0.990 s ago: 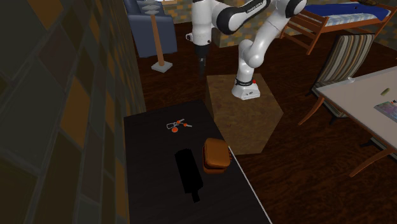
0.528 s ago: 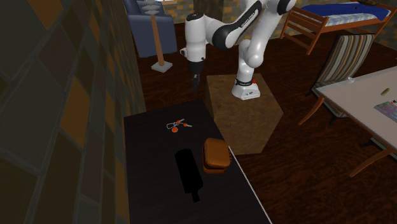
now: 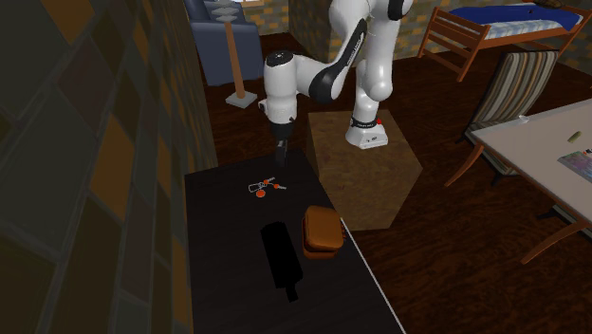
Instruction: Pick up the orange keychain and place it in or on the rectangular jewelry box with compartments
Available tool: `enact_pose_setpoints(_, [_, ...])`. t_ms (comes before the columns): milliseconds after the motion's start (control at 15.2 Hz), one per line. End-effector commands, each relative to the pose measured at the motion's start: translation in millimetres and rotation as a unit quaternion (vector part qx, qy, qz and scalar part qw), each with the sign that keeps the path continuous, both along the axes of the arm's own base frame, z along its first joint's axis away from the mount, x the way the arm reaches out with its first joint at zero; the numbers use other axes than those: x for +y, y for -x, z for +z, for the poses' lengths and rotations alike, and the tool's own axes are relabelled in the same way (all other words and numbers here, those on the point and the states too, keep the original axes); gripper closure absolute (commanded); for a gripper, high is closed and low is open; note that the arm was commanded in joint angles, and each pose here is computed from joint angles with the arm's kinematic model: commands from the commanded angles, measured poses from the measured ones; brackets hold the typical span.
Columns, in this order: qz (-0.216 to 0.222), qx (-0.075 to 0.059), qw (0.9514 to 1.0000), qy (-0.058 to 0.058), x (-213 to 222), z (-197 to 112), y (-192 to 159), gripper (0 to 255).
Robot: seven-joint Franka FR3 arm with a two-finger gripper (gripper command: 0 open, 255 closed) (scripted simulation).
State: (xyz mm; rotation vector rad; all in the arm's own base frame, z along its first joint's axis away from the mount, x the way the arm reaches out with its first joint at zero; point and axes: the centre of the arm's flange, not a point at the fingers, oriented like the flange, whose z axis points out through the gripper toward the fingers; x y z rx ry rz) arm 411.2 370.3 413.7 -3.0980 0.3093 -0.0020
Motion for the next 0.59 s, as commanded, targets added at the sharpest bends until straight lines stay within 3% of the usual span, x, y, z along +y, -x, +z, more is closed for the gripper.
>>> enact_pose_setpoints(0, [-0.006, -0.003, 1.0000, 0.001, 21.8, -15.8, -10.4, 0])
enact_pose_setpoints(264, [-0.015, -0.007, 0.9998, 0.004, 63.1, -40.8, -32.0, 0])
enact_pose_setpoints(528, [-0.016, -0.007, 0.9998, 0.004, 63.5, -61.9, -32.4, 0])
